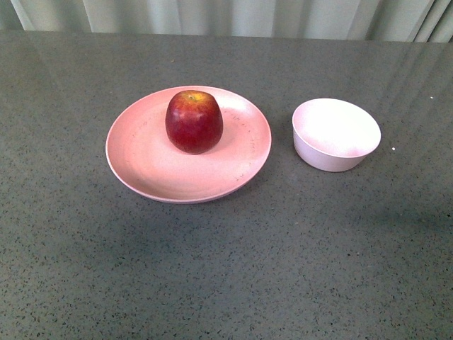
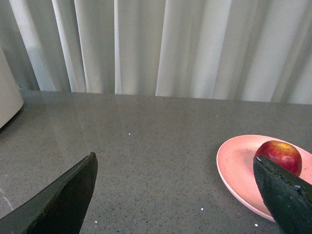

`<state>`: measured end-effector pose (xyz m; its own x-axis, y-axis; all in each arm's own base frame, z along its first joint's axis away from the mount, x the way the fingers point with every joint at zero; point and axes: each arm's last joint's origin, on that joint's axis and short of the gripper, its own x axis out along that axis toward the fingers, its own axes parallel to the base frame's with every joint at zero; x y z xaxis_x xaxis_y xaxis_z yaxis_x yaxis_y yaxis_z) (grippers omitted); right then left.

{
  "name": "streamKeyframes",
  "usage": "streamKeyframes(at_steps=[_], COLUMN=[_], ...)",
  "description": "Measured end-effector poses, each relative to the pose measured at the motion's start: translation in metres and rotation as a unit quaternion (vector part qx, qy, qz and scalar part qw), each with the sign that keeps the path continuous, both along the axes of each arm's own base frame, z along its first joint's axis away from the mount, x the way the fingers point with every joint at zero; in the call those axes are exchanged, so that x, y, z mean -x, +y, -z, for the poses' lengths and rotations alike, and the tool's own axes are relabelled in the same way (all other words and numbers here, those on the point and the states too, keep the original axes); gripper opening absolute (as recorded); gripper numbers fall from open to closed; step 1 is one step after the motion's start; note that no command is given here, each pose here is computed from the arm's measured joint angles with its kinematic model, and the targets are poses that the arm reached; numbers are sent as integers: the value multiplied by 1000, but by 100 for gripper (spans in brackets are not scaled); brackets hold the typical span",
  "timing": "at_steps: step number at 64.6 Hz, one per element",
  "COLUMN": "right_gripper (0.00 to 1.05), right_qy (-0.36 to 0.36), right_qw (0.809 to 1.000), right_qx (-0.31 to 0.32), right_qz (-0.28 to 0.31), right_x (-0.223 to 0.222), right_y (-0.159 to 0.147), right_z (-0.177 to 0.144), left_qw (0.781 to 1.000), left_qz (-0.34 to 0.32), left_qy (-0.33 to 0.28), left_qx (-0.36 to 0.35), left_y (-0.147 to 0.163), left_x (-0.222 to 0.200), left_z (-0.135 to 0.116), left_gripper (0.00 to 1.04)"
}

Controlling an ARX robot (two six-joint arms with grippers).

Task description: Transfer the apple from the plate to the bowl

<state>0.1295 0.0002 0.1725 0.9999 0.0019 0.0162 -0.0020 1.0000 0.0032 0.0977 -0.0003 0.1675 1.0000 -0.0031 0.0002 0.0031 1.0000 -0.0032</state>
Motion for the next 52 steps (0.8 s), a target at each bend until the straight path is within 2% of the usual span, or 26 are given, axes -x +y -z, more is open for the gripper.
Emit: streamKeyframes(at_steps=[52], right_gripper=[2], right_qy=[0], right_qw=[1000], right_qx=[0], right_qz=[1], right_x=[24], right_y=[0], right_z=[0], left_qw=[1000], left_qz=[0], left_qy=[0], left_qx=[0], left_y=[0], left_x=[0], left_z=[0], left_gripper=[96])
